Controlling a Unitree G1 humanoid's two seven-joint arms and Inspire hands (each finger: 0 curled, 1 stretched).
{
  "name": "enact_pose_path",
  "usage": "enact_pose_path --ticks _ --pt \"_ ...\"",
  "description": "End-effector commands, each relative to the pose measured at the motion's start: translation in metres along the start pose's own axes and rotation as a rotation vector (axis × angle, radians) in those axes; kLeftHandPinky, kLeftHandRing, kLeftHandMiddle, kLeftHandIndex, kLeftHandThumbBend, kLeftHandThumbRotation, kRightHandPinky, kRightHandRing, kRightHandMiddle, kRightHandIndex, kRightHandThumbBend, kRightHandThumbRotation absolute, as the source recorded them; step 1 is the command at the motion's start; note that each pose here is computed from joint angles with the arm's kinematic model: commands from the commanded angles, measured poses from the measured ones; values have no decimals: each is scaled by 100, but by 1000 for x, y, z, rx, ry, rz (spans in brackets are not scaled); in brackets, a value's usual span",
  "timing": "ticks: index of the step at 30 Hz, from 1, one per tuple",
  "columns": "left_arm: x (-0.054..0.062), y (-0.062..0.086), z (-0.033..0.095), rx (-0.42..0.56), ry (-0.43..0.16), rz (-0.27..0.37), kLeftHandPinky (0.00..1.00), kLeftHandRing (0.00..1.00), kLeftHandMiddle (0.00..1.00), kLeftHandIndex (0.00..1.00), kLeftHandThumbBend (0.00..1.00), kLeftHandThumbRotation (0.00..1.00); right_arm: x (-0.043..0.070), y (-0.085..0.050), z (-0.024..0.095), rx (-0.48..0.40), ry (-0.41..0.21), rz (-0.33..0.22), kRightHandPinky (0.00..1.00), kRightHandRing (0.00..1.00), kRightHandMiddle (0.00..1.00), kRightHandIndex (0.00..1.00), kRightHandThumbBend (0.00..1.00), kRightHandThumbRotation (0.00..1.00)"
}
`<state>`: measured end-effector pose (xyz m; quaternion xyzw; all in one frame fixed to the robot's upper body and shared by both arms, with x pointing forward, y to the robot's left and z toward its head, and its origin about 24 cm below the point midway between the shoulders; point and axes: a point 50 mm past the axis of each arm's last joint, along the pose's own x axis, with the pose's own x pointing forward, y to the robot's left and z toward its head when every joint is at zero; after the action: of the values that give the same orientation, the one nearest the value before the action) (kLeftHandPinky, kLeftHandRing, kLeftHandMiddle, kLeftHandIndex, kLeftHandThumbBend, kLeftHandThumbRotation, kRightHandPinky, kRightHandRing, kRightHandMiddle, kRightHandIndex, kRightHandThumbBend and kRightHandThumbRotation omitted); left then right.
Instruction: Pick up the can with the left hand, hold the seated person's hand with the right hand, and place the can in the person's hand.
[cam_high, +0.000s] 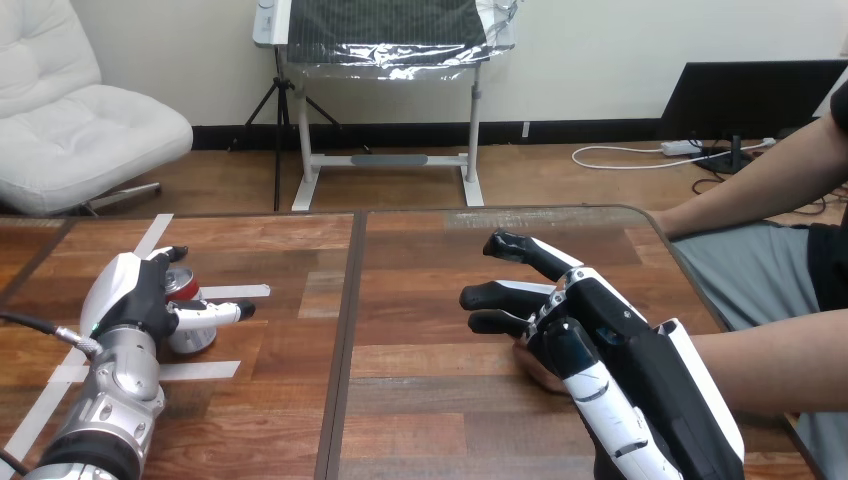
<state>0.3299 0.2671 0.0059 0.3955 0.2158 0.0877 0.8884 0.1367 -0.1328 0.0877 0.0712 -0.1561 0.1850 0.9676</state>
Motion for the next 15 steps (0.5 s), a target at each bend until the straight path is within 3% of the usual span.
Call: enact_pose_path --ticks 1,15 --pt "3 2 11 -13 -16 9 81 93 92 89 82 21 9 0 15 -15 -96 15 74 77 70 81 46 65" --pt "2 3 11 -78 -41 55 73 87 88 86 80 15 9 0 15 -10 -97 18 74 77 70 82 44 64"
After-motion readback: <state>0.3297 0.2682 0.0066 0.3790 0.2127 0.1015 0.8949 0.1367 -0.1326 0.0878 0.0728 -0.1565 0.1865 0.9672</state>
